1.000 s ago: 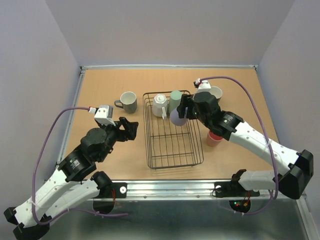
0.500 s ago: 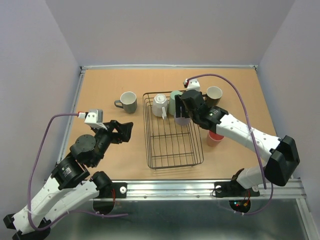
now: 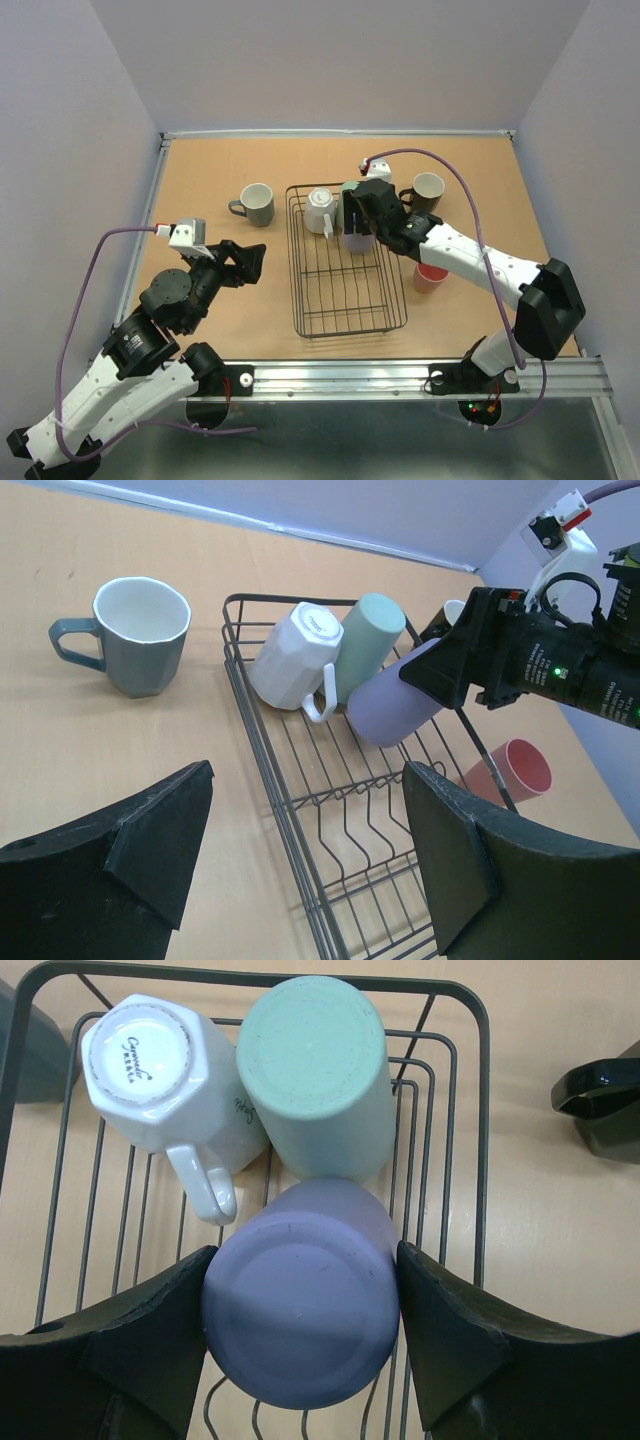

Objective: Load the cups into the dish rack

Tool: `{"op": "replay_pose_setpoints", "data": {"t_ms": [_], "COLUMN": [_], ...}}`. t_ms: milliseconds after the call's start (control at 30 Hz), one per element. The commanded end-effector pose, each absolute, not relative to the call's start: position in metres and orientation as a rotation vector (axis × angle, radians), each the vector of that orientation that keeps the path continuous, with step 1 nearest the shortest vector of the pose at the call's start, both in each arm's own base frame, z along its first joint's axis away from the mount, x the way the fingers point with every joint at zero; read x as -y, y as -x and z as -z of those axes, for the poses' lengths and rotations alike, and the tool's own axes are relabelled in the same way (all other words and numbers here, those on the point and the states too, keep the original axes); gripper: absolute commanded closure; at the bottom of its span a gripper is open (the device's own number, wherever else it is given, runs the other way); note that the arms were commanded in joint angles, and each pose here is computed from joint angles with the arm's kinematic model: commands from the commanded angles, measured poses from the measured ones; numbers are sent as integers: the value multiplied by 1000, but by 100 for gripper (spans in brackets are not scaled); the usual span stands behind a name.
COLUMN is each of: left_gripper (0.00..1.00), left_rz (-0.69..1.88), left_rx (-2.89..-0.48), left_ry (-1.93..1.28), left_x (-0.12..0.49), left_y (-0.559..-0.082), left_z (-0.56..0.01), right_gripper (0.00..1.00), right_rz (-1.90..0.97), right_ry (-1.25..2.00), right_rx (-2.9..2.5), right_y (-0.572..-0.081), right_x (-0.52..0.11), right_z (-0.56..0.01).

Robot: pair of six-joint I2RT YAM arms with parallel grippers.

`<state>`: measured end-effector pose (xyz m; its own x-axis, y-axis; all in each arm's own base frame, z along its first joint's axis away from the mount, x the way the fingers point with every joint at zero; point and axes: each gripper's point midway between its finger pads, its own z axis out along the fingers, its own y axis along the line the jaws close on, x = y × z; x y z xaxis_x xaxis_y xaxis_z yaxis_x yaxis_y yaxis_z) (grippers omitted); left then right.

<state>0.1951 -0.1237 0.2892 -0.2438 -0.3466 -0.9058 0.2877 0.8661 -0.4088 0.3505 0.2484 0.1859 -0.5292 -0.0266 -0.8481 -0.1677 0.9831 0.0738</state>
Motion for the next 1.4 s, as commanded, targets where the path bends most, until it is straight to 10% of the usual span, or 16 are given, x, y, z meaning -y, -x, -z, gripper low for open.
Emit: {"op": "replay_pose_setpoints", "data": {"t_ms": [0, 367, 533, 633, 1367], "left_gripper": [13, 13, 13, 13, 10], "left_rz": [583, 581, 579, 579, 488], "left_rx": [-1698, -1695, -1693, -1693, -1759], "left_ry": [69, 71, 72, 72, 51], "left_x": [121, 120, 120, 120, 126], "left_y": [-199, -199, -199, -199, -214], "left_z": [-291, -292, -292, -292, -276], "right_gripper": [100, 92, 22, 0, 0], "right_rz": [-224, -197, -197, -194, -454], "right_ry": [54, 22, 25, 19, -91], "right_rx": [-2071, -2116, -2117, -2108, -1989], "right_y": [-368, -374, -374, -375, -302], "right_x": [-254, -251, -251, -250, -207], "right_z": [-195, -172, -172, -175, -226]}}
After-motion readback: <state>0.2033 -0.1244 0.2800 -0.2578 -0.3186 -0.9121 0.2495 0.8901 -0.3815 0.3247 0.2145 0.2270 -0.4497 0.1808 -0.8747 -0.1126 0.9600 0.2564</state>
